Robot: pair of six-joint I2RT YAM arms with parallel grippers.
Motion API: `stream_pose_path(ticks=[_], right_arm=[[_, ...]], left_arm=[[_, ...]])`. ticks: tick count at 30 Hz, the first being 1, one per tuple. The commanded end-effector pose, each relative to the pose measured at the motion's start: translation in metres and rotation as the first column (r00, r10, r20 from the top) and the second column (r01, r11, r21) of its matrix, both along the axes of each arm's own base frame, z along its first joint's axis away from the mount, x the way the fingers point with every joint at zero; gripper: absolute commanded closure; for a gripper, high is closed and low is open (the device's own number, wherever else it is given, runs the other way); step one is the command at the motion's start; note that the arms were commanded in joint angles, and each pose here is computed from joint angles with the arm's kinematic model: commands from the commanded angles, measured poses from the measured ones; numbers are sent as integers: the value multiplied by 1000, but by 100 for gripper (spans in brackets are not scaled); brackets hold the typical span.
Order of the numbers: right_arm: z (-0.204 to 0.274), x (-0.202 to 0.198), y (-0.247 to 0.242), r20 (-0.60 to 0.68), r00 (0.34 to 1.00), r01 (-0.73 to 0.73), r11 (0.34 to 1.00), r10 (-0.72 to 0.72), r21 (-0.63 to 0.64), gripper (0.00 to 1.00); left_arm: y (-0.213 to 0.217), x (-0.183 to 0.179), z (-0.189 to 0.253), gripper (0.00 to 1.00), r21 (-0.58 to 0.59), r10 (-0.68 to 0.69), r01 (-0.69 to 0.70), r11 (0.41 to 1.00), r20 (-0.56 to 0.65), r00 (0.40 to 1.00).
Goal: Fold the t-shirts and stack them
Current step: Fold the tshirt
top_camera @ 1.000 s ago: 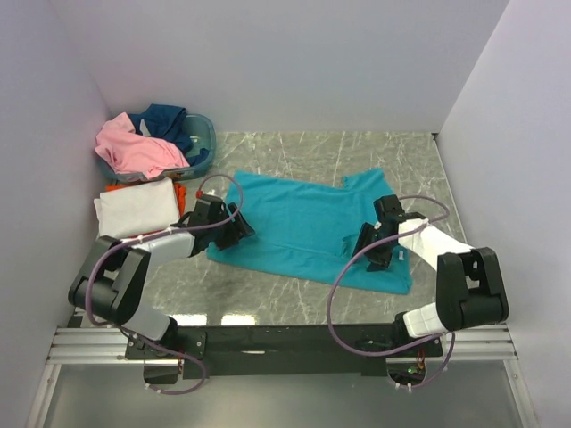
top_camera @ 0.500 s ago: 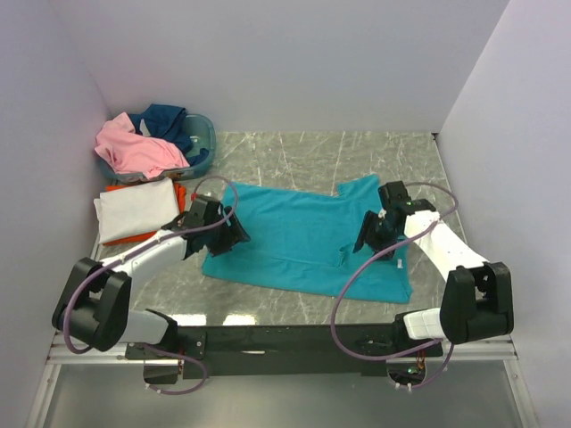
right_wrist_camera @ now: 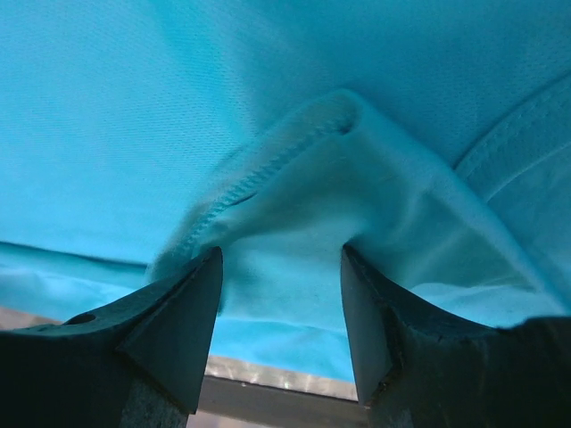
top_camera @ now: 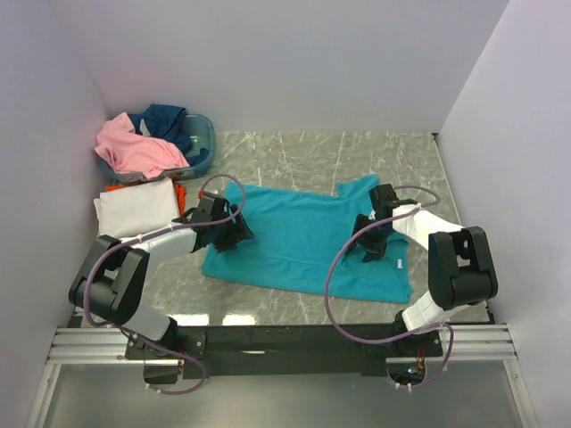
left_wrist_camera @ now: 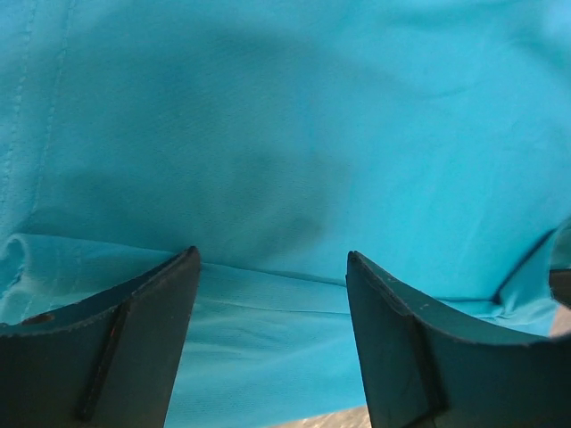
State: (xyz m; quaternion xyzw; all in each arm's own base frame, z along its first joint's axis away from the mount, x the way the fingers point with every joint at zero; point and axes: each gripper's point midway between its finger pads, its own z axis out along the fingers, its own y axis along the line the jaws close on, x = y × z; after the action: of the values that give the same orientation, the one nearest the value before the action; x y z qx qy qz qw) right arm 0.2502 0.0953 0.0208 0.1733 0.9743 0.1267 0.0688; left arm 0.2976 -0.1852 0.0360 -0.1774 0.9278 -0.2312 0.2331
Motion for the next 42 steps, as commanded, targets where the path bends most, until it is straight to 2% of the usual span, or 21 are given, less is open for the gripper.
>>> stream_pose_path(ticks=[1, 5, 11, 19, 25, 30, 32, 34, 35, 36, 38, 39, 41, 42], right_arm=[[-13, -5, -2, -5, 1000, -17, 1000, 17, -14, 37], [-24, -32, -8, -68, 998, -10, 999, 8, -35, 38], [-30, -66, -16, -133, 991, 2, 998, -10, -61, 38], [-17, -81, -12, -139, 990, 19, 999, -24, -34, 39], [5, -71, -10, -108, 994, 20, 999, -23, -28, 39], [53, -27, -10, 13, 1000, 24, 999, -23, -46, 38], [77, 1, -12, 90, 996, 24, 998, -18, -58, 37], [81, 23, -23, 115, 993, 44, 994, -33, -96, 37], [95, 46, -25, 175, 984, 55, 994, -37, -96, 37], [91, 58, -30, 170, 985, 52, 992, -33, -112, 37], [105, 97, -40, 261, 964, 83, 989, -49, -119, 37], [97, 110, -46, 257, 965, 88, 986, -49, -140, 37], [108, 145, -61, 337, 939, 137, 970, -63, -200, 37], [97, 157, -66, 327, 943, 138, 963, -57, -230, 37]], left_arm=[[5, -5, -9, 26, 24, -4, 4, 1000, 1, 1000], [19, -26, -24, 26, 60, 20, -17, 998, -48, 999], [25, -52, -29, 26, 57, 31, -24, 998, -114, 993], [29, -68, -23, 26, 47, 30, -24, 999, -137, 990], [28, -65, 1, 26, 43, 15, -11, 999, -101, 995], [23, -40, 45, 25, 42, 14, -13, 999, -7, 1000], [22, -20, 66, 24, 58, 17, -20, 998, 59, 998], [21, -4, 85, 23, 72, 13, -22, 997, 118, 993], [21, 2, 84, 23, 83, 10, -20, 996, 120, 993], [20, 6, 87, 23, 87, 5, -16, 996, 130, 991], [21, 21, 96, 22, 110, 9, -27, 994, 162, 987], [22, 26, 99, 22, 116, 12, -33, 993, 175, 985], [20, 36, 110, 22, 110, 18, -42, 993, 207, 978], [20, 39, 114, 22, 108, 25, -50, 993, 221, 975]])
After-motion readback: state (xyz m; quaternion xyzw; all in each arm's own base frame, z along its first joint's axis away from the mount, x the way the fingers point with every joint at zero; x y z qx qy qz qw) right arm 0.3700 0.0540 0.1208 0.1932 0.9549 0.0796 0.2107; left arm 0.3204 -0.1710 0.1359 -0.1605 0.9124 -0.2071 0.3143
